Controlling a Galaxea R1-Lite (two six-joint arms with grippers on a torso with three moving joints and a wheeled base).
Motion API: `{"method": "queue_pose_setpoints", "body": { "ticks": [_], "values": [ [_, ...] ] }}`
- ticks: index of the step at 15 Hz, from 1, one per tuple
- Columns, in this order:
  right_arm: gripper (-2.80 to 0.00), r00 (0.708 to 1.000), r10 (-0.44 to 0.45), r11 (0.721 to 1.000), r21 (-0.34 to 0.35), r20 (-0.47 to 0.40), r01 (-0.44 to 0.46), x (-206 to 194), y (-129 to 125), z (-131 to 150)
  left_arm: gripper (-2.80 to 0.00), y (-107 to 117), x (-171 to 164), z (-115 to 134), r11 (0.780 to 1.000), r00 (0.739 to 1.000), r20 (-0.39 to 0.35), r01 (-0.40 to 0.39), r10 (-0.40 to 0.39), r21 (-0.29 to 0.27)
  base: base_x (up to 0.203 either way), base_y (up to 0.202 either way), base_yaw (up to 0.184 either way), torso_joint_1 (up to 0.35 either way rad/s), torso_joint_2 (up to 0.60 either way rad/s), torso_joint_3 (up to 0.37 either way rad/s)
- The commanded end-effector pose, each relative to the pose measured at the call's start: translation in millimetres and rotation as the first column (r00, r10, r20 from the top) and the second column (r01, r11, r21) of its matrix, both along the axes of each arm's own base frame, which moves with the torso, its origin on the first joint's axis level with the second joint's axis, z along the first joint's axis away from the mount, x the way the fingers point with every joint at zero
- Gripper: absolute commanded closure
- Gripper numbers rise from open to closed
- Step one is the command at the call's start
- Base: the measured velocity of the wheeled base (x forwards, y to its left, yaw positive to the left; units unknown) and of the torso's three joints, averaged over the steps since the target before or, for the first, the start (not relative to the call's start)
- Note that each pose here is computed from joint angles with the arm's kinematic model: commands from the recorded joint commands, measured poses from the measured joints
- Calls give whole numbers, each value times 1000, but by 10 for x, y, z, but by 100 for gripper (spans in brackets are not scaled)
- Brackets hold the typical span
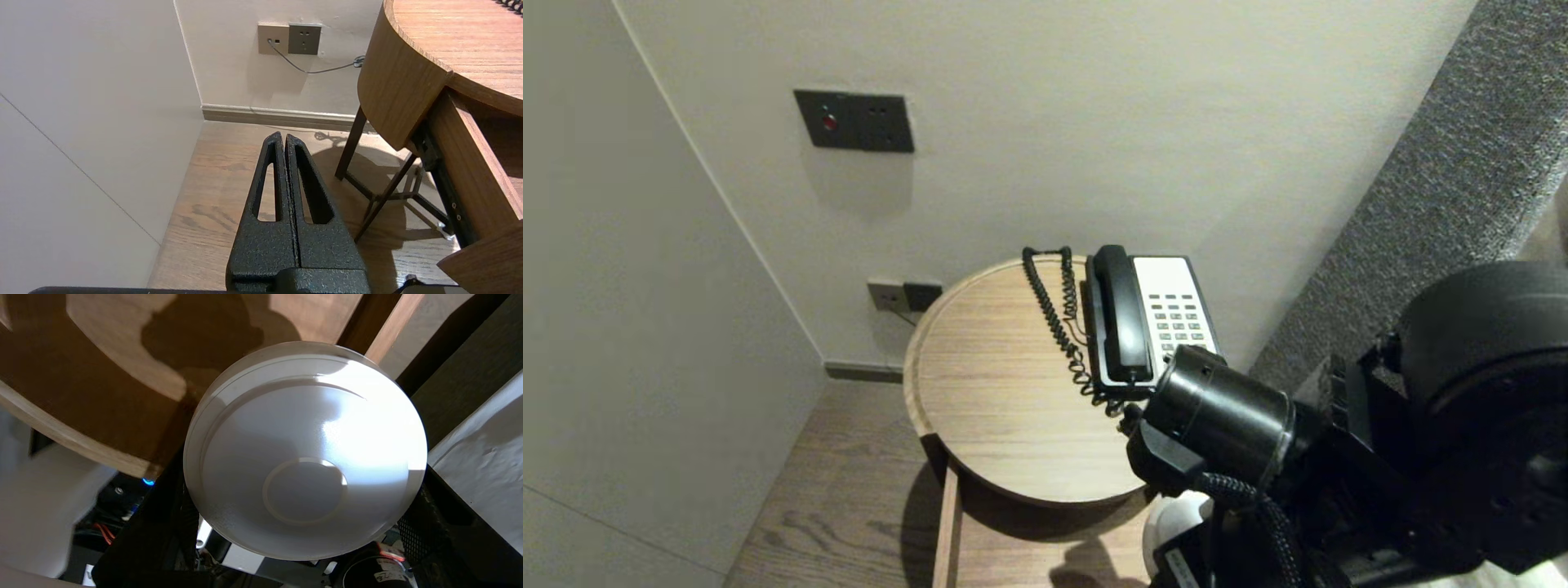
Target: Put the remote controls on the table in the drawer one by one
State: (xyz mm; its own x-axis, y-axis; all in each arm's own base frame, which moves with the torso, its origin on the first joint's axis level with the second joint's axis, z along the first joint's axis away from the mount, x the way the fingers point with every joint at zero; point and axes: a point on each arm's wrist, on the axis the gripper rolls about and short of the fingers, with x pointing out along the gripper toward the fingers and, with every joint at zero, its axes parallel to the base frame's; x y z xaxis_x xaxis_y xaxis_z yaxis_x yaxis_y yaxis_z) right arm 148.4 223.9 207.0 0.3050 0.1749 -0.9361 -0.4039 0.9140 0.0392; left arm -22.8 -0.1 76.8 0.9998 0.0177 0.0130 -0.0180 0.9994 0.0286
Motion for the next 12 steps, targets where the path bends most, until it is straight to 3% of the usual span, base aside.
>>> {"method": "queue_pose_setpoints", "body": {
  "ticks": [1, 6, 12],
  "values": [
    [0, 1000, 17, 1000, -3, -7, -18, -128, -93, -95, 0, 0, -1, 0, 1000, 1000, 2, -1, 1, 0, 0, 0, 0, 0, 0, 0],
    [0, 999, 42, 998, 36, 5, -42, -213, 25, -371, 0, 0, -1, 0, 1000, 1000, 2, -1, 1, 0, 0, 0, 0, 0, 0, 0],
    [0, 996, 84, 996, 9, -17, -84, -252, 199, -560, 0, 0, -2, 0, 1000, 1000, 3, -1, 1, 0, 0, 0, 0, 0, 0, 0]
  ]
}}
